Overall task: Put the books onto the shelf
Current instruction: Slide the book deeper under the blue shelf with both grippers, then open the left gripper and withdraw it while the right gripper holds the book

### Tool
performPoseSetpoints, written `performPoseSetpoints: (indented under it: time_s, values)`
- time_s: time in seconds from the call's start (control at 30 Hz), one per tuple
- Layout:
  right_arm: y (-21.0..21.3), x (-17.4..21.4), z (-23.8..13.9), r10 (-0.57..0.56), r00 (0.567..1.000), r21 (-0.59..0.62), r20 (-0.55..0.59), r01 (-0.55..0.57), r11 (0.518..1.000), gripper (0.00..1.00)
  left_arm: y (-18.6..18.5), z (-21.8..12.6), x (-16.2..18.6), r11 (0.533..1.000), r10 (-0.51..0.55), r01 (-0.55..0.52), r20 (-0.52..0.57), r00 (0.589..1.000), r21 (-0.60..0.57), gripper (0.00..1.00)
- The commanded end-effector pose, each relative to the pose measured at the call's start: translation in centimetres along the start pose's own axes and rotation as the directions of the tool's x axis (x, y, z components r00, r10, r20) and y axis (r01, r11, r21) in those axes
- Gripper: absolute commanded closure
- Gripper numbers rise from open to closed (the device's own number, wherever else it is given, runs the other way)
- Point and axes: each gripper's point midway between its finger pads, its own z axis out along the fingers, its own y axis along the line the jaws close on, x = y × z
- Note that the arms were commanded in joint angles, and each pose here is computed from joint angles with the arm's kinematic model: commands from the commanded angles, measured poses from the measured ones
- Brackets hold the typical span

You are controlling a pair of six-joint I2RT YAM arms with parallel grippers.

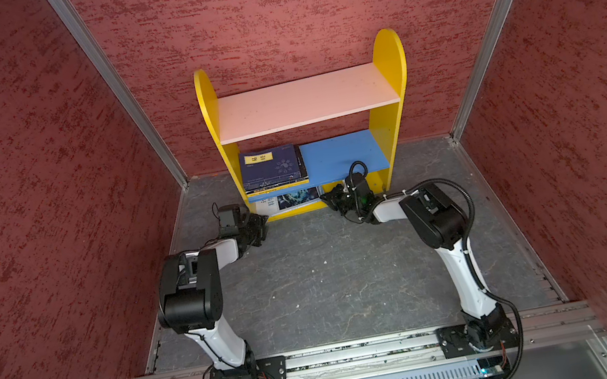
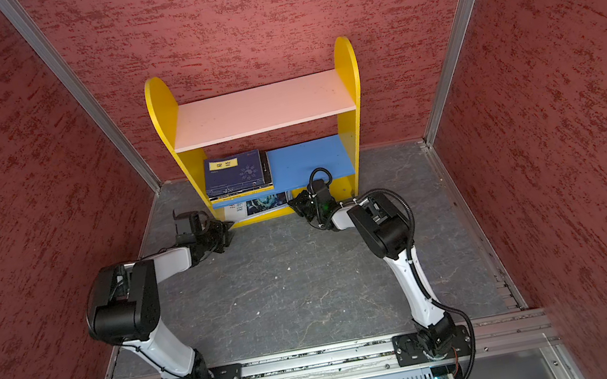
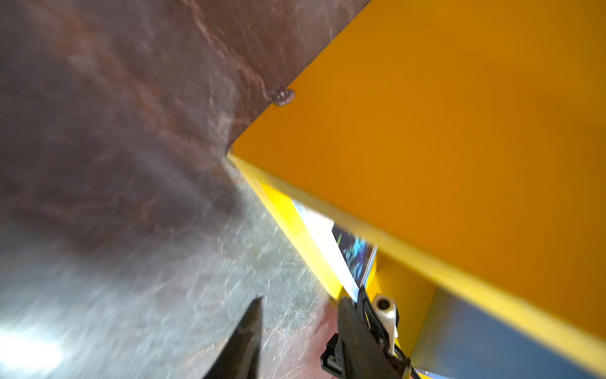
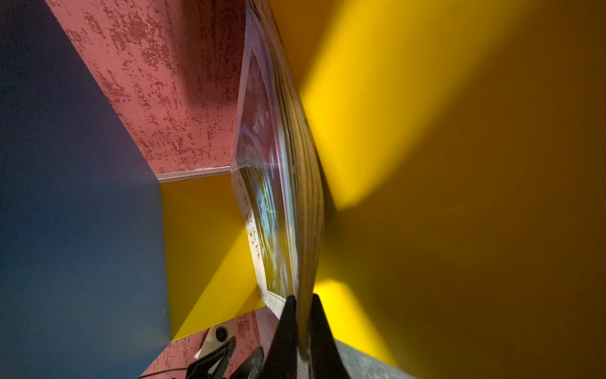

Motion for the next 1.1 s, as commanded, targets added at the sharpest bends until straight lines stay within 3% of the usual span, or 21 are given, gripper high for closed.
performPoseSetpoints:
  time_s: [0.0, 0.17, 0.33, 1.07]
  values:
    - [1.6, 0.3, 0.6, -0.045, 0.999, -0.036, -0.017, 0.044, 0.998, 0.91, 1.0, -2.5, 0.1, 0.994, 0.097, -0.095, 0.028, 0.995, -0.046, 0.57]
    - [1.0, 0.7, 0.1, -0.039, 0.999, -0.026, -0.024, 0.038, 0.999, 0.92, 2.9, -7.0, -1.6, 0.987, 0.131, -0.118, 0.131, 0.983, -0.107, 0.56]
    - [1.2, 1.2, 0.1, -0.052, 0.997, -0.039, -0.062, 0.05, 0.998, 0.92, 5.2, -9.7, -4.3, 0.992, 0.064, -0.039, 0.214, 0.975, -0.119, 0.56]
    - [0.9, 0.7, -0.9, -0.054, 0.998, -0.045, -0.045, 0.052, 0.998, 0.94, 5.5, -9.9, -4.8, 0.994, 0.047, -0.024, 0.215, 0.975, -0.108, 0.56]
